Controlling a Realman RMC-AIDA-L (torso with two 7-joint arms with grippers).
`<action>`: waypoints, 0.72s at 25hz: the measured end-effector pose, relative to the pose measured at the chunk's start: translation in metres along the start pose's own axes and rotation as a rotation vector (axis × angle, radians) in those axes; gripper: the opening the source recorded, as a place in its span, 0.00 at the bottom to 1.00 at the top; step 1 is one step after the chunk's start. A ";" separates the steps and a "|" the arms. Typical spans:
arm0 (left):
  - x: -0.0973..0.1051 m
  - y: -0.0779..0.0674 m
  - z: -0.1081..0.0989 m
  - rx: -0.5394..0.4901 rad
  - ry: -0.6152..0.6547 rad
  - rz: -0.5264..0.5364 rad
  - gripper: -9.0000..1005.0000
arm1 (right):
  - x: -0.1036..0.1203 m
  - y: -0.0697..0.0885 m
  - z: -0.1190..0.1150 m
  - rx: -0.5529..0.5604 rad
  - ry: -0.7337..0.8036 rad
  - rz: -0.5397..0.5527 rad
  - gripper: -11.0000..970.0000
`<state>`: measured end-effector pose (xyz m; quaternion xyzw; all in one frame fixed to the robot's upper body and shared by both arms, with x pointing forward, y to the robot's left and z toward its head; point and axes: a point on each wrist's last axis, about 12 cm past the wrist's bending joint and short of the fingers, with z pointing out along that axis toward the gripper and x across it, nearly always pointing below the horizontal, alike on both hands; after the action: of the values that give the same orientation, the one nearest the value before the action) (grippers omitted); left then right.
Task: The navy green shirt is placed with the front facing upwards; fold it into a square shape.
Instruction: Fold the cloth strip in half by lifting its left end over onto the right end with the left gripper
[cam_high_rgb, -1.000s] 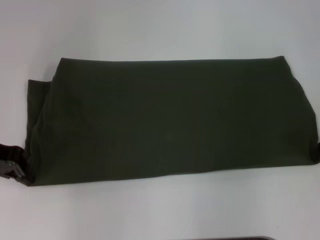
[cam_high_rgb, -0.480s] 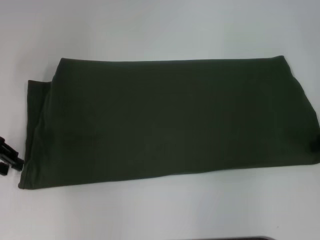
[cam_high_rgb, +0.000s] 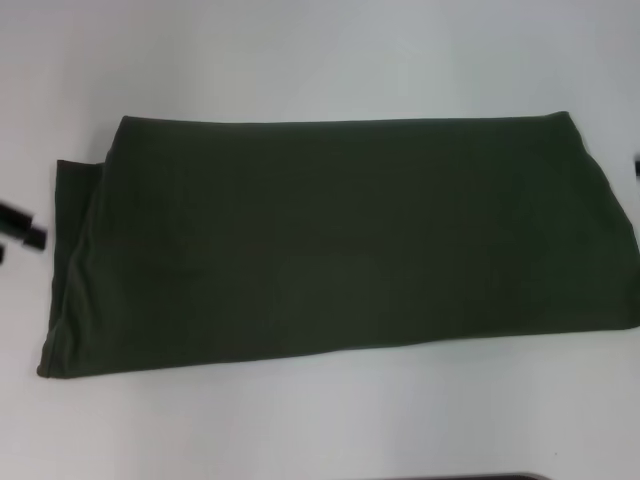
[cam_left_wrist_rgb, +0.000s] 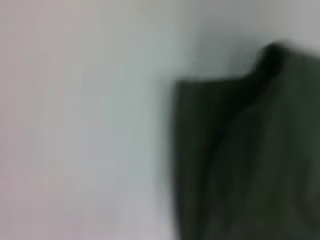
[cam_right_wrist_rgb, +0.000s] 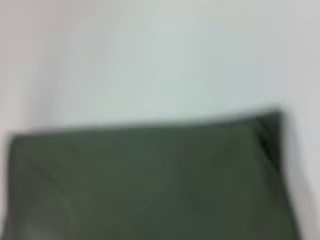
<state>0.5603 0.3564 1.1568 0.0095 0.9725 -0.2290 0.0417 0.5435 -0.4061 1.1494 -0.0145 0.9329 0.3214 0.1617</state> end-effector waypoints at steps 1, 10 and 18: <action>-0.004 -0.005 0.000 0.039 -0.018 0.022 0.61 | -0.003 0.003 -0.002 -0.045 -0.049 -0.017 0.63; -0.025 -0.047 0.027 0.325 -0.111 0.145 0.61 | -0.014 0.015 0.022 -0.314 -0.271 -0.046 0.77; -0.027 -0.045 0.044 0.379 -0.207 0.084 0.61 | -0.001 0.018 0.038 -0.401 -0.368 -0.059 0.79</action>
<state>0.5890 0.2965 1.1400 0.0343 0.9012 -0.4057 0.1482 0.5528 -0.3684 1.1323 -0.0147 0.8047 0.4922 0.3316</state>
